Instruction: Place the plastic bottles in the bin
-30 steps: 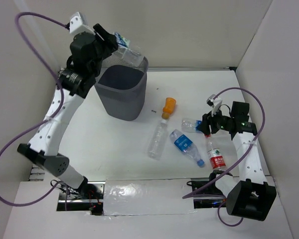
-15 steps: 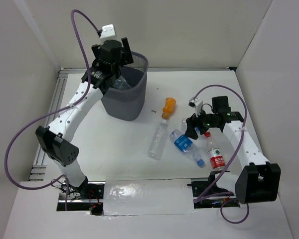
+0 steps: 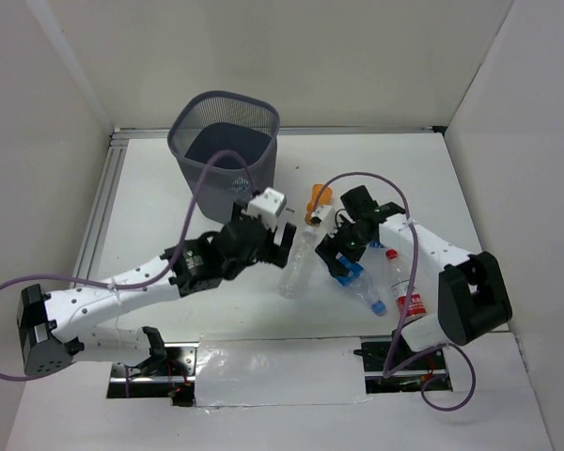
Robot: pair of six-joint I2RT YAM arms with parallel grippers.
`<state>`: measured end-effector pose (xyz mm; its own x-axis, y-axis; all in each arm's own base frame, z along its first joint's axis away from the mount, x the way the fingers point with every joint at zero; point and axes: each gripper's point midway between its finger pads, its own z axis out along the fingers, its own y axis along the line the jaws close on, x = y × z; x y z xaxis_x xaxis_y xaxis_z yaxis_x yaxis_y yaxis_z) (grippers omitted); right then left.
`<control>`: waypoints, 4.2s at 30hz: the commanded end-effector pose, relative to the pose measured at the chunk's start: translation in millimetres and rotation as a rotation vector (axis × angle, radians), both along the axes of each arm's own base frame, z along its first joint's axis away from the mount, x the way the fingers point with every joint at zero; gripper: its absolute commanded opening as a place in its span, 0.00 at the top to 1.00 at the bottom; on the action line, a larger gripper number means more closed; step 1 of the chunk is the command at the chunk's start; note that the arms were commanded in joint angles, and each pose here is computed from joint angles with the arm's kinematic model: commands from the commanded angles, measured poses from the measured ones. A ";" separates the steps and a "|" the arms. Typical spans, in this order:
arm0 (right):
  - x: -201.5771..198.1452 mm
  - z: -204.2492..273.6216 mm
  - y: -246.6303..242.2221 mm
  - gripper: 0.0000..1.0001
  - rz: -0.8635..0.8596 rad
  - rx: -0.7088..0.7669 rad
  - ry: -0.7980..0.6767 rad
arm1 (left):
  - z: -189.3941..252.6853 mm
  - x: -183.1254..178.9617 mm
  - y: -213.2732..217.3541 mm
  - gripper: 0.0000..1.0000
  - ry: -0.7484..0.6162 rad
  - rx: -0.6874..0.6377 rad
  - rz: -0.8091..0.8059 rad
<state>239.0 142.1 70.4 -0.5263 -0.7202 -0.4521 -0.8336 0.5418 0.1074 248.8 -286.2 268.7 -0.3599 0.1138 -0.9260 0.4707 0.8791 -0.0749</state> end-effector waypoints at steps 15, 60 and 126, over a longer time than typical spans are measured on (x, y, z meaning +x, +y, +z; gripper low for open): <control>13.2 14.2 12.1 0.74 0.081 0.039 -0.022 | -93.6 -52.5 8.0 0.01 0.189 0.000 0.029; 214.2 339.4 26.3 0.06 -0.205 0.631 -0.663 | -189.1 -4.8 -74.8 0.05 0.268 0.162 -0.086; 105.6 -39.4 -94.0 0.32 0.184 -0.176 -0.250 | -24.5 -13.0 8.8 0.00 0.114 -0.167 0.018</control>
